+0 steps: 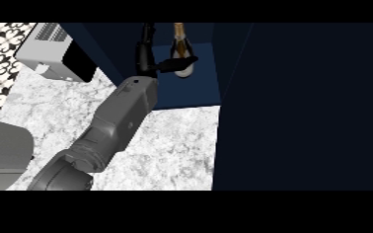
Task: Pick up the wine, place it into the cabinet and close the cabinet
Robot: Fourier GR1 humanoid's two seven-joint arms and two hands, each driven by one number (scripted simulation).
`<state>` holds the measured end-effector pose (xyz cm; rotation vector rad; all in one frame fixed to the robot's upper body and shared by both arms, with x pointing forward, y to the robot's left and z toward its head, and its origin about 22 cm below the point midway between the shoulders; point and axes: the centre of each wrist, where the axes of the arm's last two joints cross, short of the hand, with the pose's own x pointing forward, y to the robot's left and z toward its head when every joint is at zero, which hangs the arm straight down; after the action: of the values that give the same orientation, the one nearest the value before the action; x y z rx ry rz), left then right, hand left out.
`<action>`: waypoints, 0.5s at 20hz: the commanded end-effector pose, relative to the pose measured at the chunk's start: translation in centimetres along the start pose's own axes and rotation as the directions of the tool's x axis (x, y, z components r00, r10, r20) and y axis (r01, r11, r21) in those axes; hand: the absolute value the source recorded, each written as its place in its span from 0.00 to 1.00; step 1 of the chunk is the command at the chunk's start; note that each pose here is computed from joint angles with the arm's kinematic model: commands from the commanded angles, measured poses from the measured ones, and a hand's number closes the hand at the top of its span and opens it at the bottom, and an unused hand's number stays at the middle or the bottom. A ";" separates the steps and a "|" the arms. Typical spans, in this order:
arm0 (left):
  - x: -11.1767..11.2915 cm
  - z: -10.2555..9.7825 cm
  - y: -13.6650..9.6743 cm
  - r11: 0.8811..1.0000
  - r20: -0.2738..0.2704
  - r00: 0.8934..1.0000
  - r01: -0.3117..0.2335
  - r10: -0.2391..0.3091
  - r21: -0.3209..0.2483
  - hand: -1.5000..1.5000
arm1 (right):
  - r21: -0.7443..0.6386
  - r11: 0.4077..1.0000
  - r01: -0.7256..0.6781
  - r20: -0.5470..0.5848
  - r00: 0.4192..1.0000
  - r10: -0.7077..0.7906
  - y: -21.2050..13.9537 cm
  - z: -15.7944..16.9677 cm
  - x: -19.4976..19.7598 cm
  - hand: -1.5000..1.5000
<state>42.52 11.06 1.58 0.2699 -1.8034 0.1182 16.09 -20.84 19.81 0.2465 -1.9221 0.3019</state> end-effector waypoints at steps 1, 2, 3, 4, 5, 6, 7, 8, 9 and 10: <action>-1.7 1.1 1.0 0.999 -0.004 1.000 0.000 0.000 0.034 0.00 | 0.005 1.000 0.013 -0.003 1.000 -0.013 -0.1 0.9 0.4 0.00; -2.2 1.1 1.9 0.999 0.002 1.000 -0.009 0.009 0.052 0.00 | 0.016 1.000 0.027 0.017 0.999 -0.027 0.3 1.1 0.4 0.00; -1.7 0.7 1.6 0.998 0.012 1.000 -0.010 0.010 0.064 0.00 | 0.037 0.999 0.015 0.016 1.000 -0.015 0.2 0.6 0.3 0.00; -2.1 1.0 2.0 0.998 0.029 0.999 -0.026 0.024 0.051 0.00 | 0.030 0.999 0.025 0.029 0.999 -0.026 0.0 0.8 0.4 0.00; -0.8 0.5 0.4 0.998 0.038 0.999 -0.018 0.016 0.053 0.00 | 0.037 0.999 0.026 0.030 0.999 -0.027 0.0 0.6 0.0 0.00; -1.5 0.3 2.0 0.999 0.018 1.000 -0.023 0.022 0.049 0.00 | 0.028 0.999 0.022 0.035 0.999 -0.023 0.2 1.5 0.6 0.00; -1.0 0.6 0.8 0.998 0.022 0.999 -0.028 0.027 0.047 0.00 | 0.035 0.999 0.018 0.021 1.000 -0.018 1.1 0.5 0.2 0.00; -1.1 0.1 1.6 0.999 0.017 0.999 -0.037 0.036 0.034 0.00 | 0.016 0.999 0.048 0.026 0.998 -0.048 0.9 1.1 0.9 0.00; -2.2 0.9 2.3 0.999 0.021 0.999 -0.027 0.027 0.038 0.00 | 0.045 0.999 0.030 0.018 0.999 -0.031 0.2 0.7 0.6 0.00; -2.0 0.4 2.9 0.998 0.025 0.998 -0.056 0.055 0.022 0.00 | 0.020 0.999 0.035 0.026 0.999 -0.035 0.6 0.5 1.3 0.00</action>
<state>42.22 11.23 1.01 0.2403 -1.8440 0.1604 15.94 -20.44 19.70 0.2732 -1.9212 0.3105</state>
